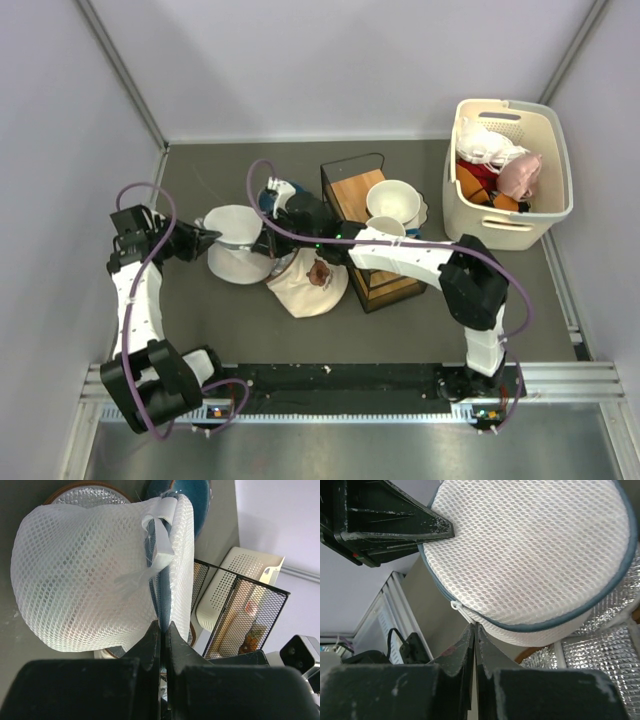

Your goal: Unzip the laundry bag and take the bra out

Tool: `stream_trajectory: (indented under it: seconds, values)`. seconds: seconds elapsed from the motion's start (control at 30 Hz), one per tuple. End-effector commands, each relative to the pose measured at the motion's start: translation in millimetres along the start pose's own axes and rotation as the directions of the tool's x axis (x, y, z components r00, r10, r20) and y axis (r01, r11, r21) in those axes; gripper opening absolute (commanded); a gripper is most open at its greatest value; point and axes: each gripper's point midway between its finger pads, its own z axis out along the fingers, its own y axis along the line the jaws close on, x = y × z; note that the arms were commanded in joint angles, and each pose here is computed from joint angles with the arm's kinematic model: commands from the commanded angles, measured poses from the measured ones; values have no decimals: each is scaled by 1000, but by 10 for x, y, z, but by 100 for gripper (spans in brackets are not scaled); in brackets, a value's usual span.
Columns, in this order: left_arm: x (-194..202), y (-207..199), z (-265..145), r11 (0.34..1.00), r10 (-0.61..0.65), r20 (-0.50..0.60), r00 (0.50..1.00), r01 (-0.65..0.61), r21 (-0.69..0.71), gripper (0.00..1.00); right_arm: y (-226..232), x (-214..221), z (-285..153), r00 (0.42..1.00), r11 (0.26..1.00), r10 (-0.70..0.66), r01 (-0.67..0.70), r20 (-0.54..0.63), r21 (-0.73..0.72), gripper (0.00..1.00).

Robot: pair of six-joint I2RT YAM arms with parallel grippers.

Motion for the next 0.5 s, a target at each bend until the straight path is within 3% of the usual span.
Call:
stream_trajectory:
  seconds: [0.0, 0.23, 0.37, 0.4, 0.47]
  values:
    - [-92, -248, -73, 995, 85, 18, 996, -85, 54, 0, -40, -200, -208, 997, 997, -64, 62, 43, 51, 0]
    - [-108, -334, -102, 989, 124, 15, 992, -125, 79, 0, 101, -266, -200, 994, 995, -102, 102, 38, -3, 0]
    - [-96, -343, -118, 987, 136, 13, 991, -137, 85, 0, 299, -234, -206, 990, 984, -138, 139, 21, -115, 0]
    - [-91, -346, -119, 986, 141, 13, 990, -142, 86, 0, 350, -264, -206, 990, 980, -137, 141, 36, -138, 16]
    - [-97, -345, -123, 986, 143, 15, 990, -144, 84, 0, 409, -247, -212, 992, 976, -126, 129, 30, -176, 24]
